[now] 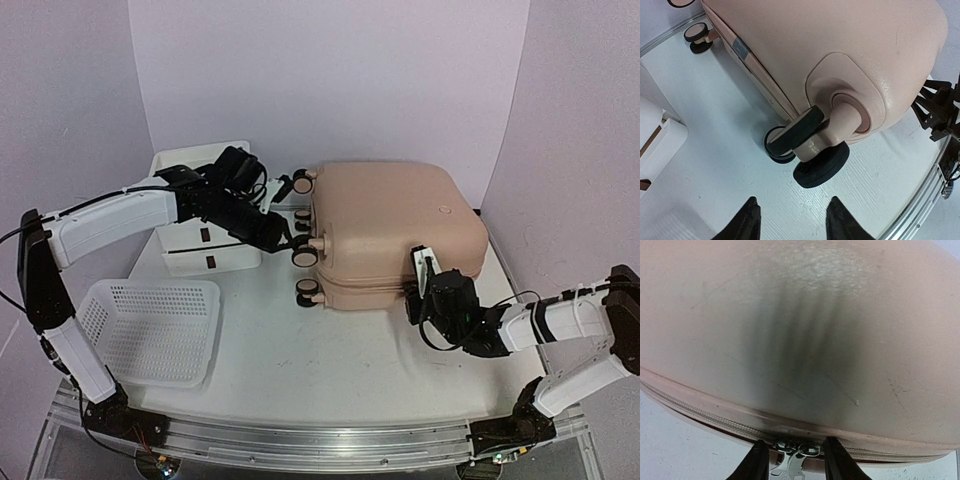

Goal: Open, take out, and arrange the luggage

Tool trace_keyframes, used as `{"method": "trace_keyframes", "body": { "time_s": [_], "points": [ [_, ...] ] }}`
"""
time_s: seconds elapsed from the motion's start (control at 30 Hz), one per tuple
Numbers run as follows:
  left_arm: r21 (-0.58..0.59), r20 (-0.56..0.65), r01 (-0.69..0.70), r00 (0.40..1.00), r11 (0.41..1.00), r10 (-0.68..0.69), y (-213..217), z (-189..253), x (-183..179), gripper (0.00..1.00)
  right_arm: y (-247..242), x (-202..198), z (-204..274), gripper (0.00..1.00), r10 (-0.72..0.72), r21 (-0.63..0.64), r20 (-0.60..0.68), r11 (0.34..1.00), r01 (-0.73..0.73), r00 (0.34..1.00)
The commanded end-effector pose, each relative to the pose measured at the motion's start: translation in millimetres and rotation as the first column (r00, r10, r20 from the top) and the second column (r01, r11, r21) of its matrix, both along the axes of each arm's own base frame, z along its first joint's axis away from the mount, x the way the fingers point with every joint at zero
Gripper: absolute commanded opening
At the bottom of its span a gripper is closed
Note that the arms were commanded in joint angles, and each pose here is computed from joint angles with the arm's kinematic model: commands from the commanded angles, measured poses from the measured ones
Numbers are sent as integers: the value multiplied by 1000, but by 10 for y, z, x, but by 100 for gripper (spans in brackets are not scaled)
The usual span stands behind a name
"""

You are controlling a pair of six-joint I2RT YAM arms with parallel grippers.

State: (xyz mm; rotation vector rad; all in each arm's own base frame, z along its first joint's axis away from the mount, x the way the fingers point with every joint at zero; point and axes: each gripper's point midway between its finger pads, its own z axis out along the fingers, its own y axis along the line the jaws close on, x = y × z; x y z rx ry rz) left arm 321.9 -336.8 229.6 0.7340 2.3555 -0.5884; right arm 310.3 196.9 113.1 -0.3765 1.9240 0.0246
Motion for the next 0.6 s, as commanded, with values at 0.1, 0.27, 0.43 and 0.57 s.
{"method": "trace_keyframes", "body": {
  "time_s": [0.1, 0.27, 0.43, 0.57],
  "points": [
    [-102, 80, 47, 996, 994, -39, 22, 433, -134, 66, -148, 70, 61, 15, -71, -20, 33, 997, 72, 997],
    [-145, 68, 123, 991, 982, -114, -117, 471, -228, 85, 57, -4, -31, 0, 64, 25, -26, 998, -64, 998],
    [-137, 83, 217, 975, 967, -207, -341, 453, -324, 95, 14, -30, -79, 0, 66, 26, -59, 998, -64, 996],
    [-120, 102, 248, 966, 961, -237, -441, 434, -309, 98, -97, -57, -160, 7, 62, 55, -98, 997, -57, 993]
  ]
}}
